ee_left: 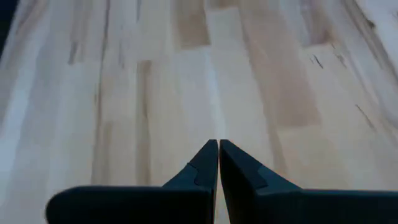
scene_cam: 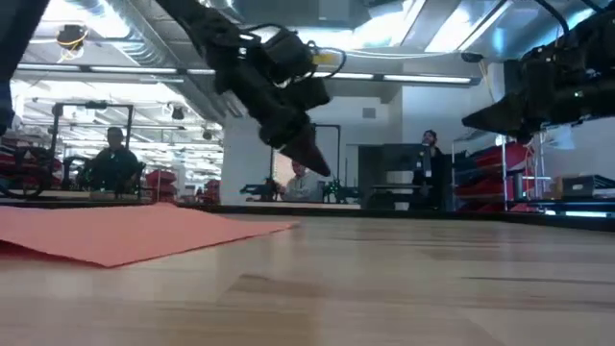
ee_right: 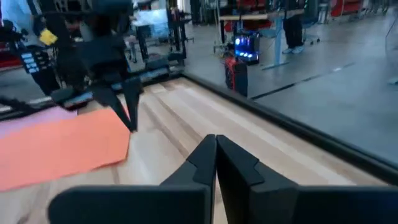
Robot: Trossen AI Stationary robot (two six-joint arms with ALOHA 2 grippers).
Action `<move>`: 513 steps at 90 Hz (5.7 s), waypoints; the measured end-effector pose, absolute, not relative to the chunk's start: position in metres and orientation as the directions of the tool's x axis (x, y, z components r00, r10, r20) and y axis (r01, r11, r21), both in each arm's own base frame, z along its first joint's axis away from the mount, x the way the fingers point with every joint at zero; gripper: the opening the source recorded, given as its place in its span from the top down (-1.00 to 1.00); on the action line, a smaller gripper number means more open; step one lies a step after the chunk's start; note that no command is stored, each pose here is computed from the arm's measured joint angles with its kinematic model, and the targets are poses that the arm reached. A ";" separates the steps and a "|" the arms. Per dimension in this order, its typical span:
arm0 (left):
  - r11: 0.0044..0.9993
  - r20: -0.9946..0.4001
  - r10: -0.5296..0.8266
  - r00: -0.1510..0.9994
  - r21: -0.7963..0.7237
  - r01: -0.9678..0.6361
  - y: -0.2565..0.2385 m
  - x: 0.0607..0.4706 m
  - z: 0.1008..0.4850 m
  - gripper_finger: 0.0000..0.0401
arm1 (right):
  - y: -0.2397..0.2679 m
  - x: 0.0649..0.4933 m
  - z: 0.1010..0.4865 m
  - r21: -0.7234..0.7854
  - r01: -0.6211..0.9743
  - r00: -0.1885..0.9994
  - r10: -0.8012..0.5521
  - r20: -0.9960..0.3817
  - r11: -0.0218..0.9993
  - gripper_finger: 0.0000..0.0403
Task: Organize paper
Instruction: Move the orange paper from bottom left to the top right table
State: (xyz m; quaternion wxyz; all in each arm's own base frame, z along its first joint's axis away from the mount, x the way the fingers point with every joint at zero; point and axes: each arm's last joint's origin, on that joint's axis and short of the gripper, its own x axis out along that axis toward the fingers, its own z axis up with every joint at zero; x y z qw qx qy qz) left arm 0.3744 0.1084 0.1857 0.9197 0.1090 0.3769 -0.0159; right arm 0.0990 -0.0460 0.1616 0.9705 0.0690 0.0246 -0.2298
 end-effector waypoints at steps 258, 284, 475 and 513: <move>0.960 -0.943 0.086 0.322 0.165 0.227 0.041 0.378 0.184 1.00 | -0.045 0.104 0.149 0.232 0.387 0.915 -0.340 -0.218 0.892 1.00; 0.968 -0.998 0.060 0.011 0.061 0.245 0.013 0.350 0.186 1.00 | -0.044 0.104 0.148 0.237 0.362 0.923 -0.311 -0.226 0.902 1.00; 0.987 -0.989 0.014 0.144 0.037 0.156 0.009 0.363 0.141 1.00 | -0.043 0.102 0.173 0.195 0.367 0.908 -0.305 -0.287 0.909 1.00; 0.989 -0.904 0.045 0.426 0.099 0.105 0.031 0.391 0.144 1.00 | -0.043 0.102 0.187 0.220 0.367 0.914 -0.307 -0.264 0.904 1.00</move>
